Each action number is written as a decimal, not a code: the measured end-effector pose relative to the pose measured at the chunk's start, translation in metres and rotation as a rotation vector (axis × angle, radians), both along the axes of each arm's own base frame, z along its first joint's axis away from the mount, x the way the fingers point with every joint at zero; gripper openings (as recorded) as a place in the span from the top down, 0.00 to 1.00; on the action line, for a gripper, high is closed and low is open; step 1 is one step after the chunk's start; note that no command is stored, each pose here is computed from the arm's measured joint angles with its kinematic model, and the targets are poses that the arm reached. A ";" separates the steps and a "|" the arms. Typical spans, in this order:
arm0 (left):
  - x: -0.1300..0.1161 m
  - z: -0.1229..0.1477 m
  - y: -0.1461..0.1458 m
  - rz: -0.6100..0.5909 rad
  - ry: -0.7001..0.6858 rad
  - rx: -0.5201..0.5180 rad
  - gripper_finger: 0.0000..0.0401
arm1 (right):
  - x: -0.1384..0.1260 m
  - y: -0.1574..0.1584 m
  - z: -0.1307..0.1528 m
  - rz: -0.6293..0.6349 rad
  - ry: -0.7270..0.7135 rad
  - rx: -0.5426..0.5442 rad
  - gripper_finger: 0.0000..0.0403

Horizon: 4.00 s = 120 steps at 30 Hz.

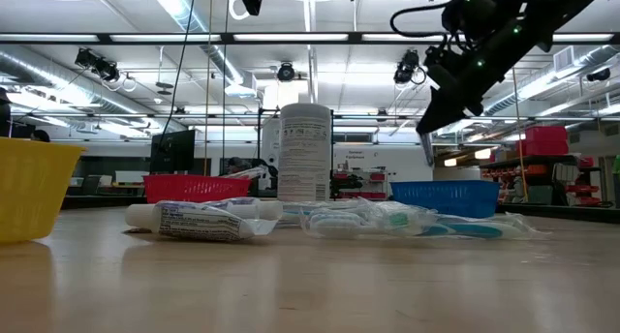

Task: Pick & Place Travel size toiletries
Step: Put the silver nail clipper into the blue basket

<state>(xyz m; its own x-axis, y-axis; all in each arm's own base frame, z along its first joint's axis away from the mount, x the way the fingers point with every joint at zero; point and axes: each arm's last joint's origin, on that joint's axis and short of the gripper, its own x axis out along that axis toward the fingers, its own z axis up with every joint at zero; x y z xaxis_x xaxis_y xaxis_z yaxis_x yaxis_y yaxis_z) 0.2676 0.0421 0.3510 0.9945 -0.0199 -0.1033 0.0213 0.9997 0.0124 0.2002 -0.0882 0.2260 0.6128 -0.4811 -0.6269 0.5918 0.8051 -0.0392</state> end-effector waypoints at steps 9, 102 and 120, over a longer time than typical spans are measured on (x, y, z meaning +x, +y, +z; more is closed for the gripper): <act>0.000 0.000 0.001 0.023 0.001 -0.001 0.98 | -0.006 -0.003 -0.005 -0.019 0.054 0.030 0.84; 0.000 0.000 0.001 0.026 0.002 -0.035 0.98 | 0.009 0.019 0.015 0.235 -0.140 -0.013 0.89; 0.000 0.000 0.001 0.022 0.004 -0.035 0.99 | 0.031 0.080 0.040 0.529 -0.405 -0.096 0.98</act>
